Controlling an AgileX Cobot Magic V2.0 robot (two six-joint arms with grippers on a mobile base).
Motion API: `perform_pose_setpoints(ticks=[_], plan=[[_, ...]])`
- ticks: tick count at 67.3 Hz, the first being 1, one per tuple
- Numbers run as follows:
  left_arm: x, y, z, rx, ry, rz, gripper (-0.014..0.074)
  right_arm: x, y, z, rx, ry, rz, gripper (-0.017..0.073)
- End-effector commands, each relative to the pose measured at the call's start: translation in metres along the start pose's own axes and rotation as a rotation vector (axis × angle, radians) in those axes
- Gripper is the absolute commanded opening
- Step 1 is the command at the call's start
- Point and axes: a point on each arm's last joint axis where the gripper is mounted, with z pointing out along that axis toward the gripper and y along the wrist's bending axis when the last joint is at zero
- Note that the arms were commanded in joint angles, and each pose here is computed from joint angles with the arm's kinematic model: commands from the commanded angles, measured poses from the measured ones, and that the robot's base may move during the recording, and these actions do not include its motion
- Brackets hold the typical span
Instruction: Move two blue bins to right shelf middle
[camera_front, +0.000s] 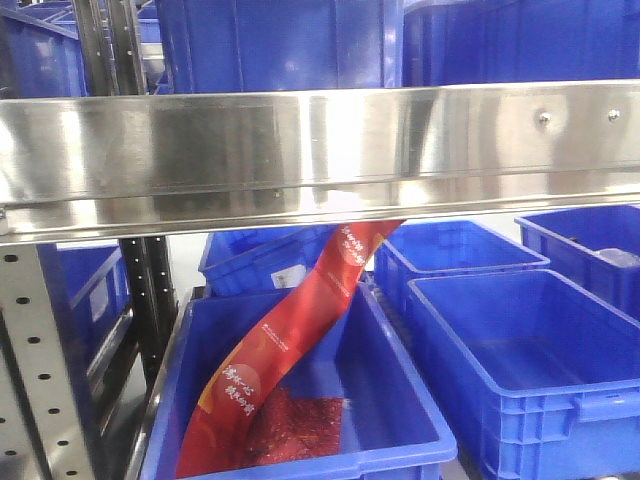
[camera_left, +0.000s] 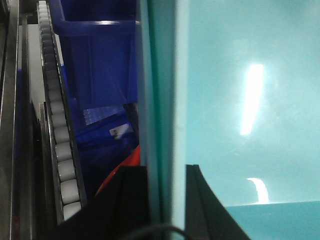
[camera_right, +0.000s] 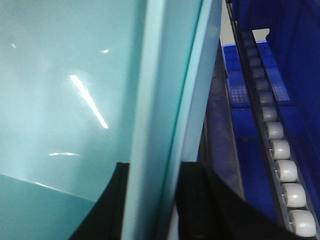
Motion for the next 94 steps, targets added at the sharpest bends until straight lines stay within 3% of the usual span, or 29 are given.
perform_pose_setpoints(ticks=[1, 26, 34, 46, 55, 65, 74, 87, 94], plan=[[-0.01, -0.001, -0.007, 0.012, -0.077, 0.015, -0.0111, -0.013, 0.007, -0.014, -0.057, -0.119, 0.019, -0.0154], [0.014, 0.004, 0.012, -0.05, 0.15, 0.019, -0.0111, 0.002, -0.003, 0.072, -0.024, 0.0, -0.001, -0.0154], [0.024, 0.006, 0.025, -0.069, 0.227, 0.021, -0.0111, 0.009, -0.007, 0.094, -0.016, 0.033, -0.038, -0.0154], [0.031, 0.006, 0.039, -0.075, 0.262, 0.017, -0.0095, 0.018, -0.01, 0.116, -0.008, 0.079, -0.041, -0.0112], [0.034, 0.005, 0.044, -0.064, 0.281, -0.002, 0.0064, 0.022, -0.011, 0.12, -0.005, 0.102, -0.04, 0.0099], [0.034, 0.005, 0.044, -0.066, 0.281, 0.001, 0.0369, 0.022, -0.011, 0.119, -0.006, 0.105, -0.04, 0.0388], [0.034, 0.006, 0.043, -0.067, 0.279, 0.003, 0.0583, 0.017, -0.009, 0.108, -0.01, 0.086, -0.042, 0.0456], [0.028, 0.005, 0.024, -0.064, 0.271, -0.004, 0.0582, 0.004, -0.005, 0.064, -0.019, 0.032, -0.048, 0.0449], [0.022, 0.005, 0.003, -0.061, 0.249, -0.007, 0.0482, -0.003, -0.004, 0.029, -0.019, 0.004, -0.051, 0.0356]])
